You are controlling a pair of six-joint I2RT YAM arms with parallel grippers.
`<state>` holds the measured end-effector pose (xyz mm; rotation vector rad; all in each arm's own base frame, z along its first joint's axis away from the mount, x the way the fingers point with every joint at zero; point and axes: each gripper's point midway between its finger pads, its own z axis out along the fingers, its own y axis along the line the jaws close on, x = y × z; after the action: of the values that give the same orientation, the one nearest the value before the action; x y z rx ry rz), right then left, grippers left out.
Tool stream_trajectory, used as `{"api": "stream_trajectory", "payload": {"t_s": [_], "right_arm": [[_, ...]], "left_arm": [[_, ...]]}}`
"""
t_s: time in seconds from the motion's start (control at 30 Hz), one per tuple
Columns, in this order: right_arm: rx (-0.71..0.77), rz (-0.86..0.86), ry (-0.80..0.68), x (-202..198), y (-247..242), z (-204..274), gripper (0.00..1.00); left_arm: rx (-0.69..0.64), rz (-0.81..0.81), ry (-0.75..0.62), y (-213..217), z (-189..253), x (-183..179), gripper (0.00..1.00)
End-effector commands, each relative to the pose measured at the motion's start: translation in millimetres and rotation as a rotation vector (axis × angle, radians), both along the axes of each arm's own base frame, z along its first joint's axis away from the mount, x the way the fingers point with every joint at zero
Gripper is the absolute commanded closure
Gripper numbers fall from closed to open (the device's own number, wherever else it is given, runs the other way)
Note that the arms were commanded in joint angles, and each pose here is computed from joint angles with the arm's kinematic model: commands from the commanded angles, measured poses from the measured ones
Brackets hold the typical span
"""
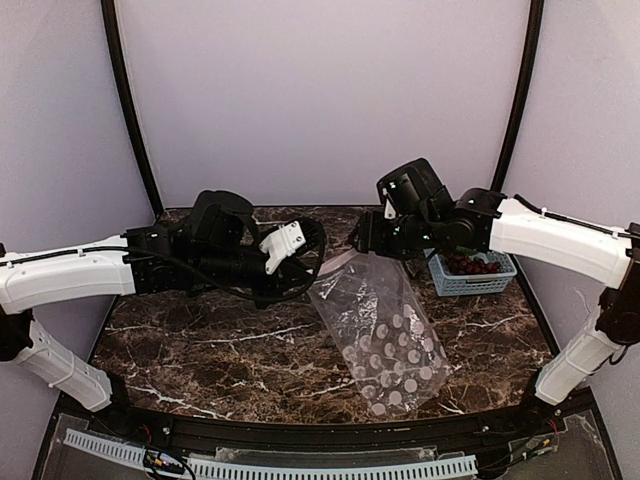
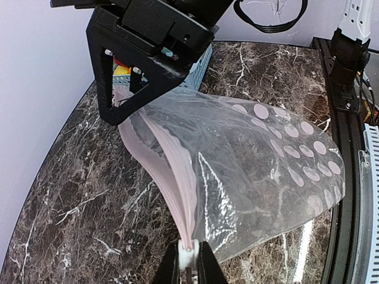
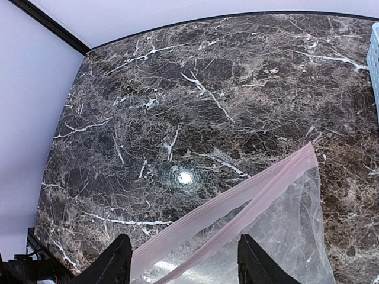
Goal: Place the food in the zip-top bag and seal the zipper
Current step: Adjust the zipper food storage bag at the center of the board.
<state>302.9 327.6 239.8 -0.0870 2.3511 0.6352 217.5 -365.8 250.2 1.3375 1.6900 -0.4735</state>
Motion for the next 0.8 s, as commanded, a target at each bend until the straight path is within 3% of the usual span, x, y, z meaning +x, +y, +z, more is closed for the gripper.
{"api": "stream_trajectory", "payload": {"t_s": [0.0, 0.1, 0.37, 0.63, 0.77], "right_arm": [[0.039, 0.028, 0.002, -2.9, 12.7, 7.1, 0.41], [0.053, 0.049, 0.018, -4.6, 18.7, 5.8, 0.42], [0.094, 0.088, 0.045, -7.6, 31.5, 4.3, 0.58], [0.107, 0.081, 0.035, -10.8, 25.8, 8.9, 0.57], [0.049, 0.011, -0.026, -6.7, -0.6, 15.3, 0.39]], "left_arm": [[0.031, 0.007, -0.008, 3.0, -6.6, -0.6, 0.99], [0.036, 0.007, -0.009, 2.5, -7.7, -0.8, 0.99], [0.043, 0.008, -0.012, 2.3, -9.3, -1.3, 0.99], [0.094, 0.09, -0.063, 10.5, -13.5, 12.8, 0.99], [0.175, 0.247, -0.16, 32.0, -8.9, 39.7, 0.99]]}}
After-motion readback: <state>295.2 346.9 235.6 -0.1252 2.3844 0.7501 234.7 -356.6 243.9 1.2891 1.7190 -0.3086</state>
